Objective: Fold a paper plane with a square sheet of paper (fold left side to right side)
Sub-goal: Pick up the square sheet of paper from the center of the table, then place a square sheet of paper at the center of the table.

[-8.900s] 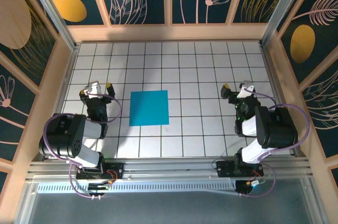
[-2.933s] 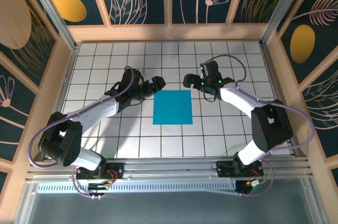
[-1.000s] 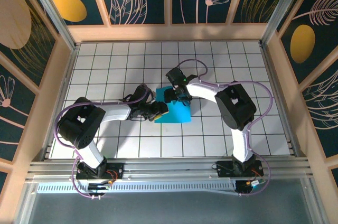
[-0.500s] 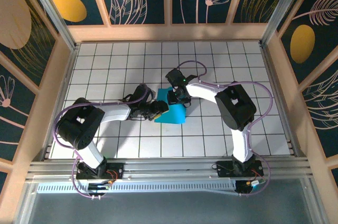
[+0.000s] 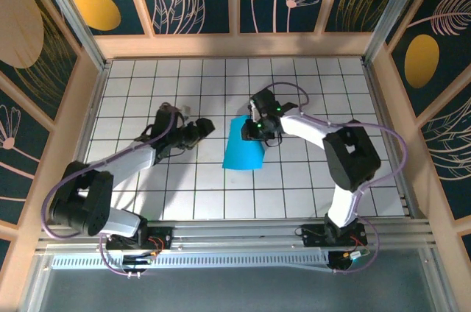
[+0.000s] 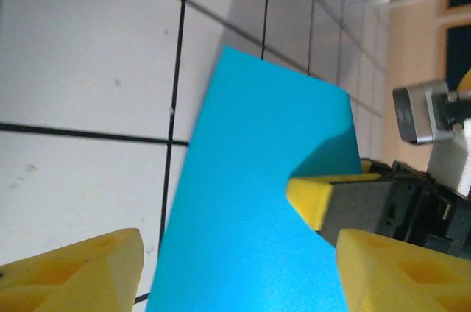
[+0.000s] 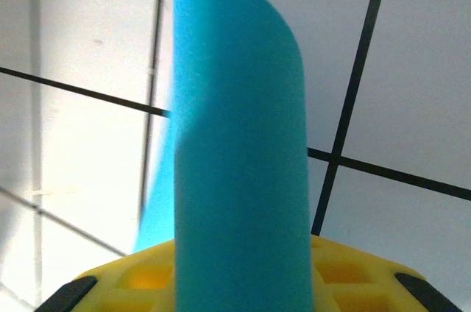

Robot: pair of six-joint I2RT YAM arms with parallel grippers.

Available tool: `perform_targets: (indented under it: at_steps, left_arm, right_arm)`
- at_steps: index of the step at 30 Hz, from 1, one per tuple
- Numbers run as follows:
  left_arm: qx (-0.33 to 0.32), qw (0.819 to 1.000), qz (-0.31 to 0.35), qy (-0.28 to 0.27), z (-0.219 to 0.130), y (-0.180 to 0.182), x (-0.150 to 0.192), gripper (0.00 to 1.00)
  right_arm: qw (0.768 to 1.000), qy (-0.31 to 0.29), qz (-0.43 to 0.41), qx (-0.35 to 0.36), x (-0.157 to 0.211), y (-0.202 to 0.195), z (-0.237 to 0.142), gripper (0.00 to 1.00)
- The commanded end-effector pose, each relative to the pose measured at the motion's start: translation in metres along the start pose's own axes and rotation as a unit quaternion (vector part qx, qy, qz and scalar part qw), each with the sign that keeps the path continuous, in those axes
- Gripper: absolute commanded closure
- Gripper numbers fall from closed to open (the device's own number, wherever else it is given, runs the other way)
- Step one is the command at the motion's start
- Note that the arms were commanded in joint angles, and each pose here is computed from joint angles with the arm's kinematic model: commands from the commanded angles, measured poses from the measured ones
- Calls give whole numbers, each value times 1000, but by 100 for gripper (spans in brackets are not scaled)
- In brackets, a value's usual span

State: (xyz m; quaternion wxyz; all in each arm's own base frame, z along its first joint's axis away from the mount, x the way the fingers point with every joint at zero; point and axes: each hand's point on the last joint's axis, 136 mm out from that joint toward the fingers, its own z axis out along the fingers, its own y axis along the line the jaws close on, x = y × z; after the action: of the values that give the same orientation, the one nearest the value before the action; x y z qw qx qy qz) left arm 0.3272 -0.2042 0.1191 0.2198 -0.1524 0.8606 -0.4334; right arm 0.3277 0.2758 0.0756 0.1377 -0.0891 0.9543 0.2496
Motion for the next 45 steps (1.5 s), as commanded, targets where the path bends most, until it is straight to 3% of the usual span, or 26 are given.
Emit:
perform_targets:
  at_steps: [1,5,13,25,29,34,36,41,45]
  left_arm:
    - [76,996,29,-30,-28,-17,-15,25]
    - [159,981,93,-55,-59,-48,-25,18]
    - [288,925,242,-55,-108,-123,-8,8]
    - [349,882,314,-29,-126,-164,8,4]
    - [361,872,332,-1,-121,-176,22,4]
    - [367,866,340,19,-116,-184,32,6]
    - [367,866,341,18,-116,-183,32,14]
    - [366,867,338,21,-116,-182,33,72]
    - [350,872,340,20,-112,-178,33,99]
  right_arm:
    - [993,-41,-5,-115,-16,30,-39,69]
    - [981,-70,-13,-180,-24,38,-78,69]
    - [946,-93,-82,-301,-18,85,-153,70]
    - [871,-111,-163,-449,4,170,-230,72]
    - [859,-109,-184,-465,6,191,-235,72]
    - [860,-110,-187,-461,0,195,-229,72]
    - [866,-113,-187,-450,-4,193,-224,72]
    - [883,-108,-176,-421,-8,182,-208,71]
    - [893,-113,-165,-402,-12,171,-202,71]
